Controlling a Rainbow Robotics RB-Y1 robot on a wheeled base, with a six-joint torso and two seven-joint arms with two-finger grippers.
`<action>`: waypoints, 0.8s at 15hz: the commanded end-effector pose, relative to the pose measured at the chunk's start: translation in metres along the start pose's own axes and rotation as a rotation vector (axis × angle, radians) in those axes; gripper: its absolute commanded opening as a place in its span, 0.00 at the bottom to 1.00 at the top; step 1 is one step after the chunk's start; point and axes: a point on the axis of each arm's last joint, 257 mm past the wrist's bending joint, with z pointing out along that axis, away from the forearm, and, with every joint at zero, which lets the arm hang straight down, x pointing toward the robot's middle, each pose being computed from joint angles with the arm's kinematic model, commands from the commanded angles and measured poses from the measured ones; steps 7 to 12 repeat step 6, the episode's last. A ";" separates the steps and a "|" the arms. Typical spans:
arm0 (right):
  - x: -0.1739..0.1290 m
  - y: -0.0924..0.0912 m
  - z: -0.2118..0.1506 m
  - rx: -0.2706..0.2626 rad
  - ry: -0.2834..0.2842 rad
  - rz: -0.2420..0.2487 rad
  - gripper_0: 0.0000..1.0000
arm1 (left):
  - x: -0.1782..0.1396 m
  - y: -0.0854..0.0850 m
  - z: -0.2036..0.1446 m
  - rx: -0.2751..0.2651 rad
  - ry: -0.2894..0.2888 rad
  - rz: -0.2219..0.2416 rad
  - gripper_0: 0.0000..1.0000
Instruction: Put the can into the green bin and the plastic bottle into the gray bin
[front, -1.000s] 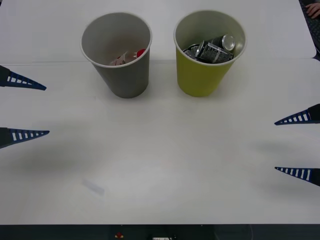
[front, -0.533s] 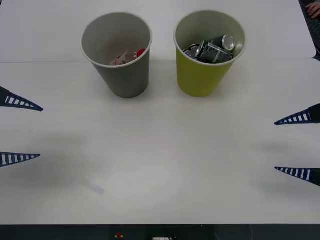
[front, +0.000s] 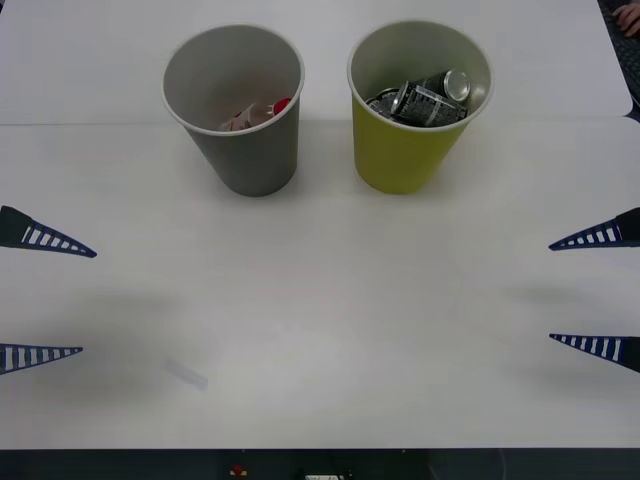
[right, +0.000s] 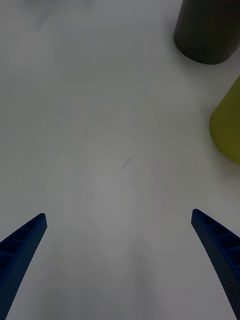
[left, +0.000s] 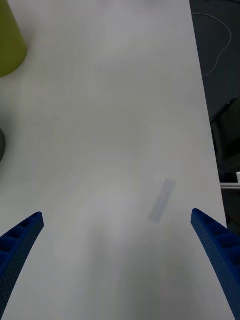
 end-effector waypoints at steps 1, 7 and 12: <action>0.000 0.000 0.000 0.000 0.000 0.000 1.00 | -0.002 -0.002 0.005 -0.006 -0.010 0.011 1.00; 0.000 0.000 0.000 0.000 0.000 0.000 1.00 | -0.004 -0.002 0.008 -0.015 -0.022 0.009 1.00; 0.000 0.000 0.000 0.000 0.000 0.000 1.00 | -0.004 -0.002 0.008 -0.015 -0.022 0.009 1.00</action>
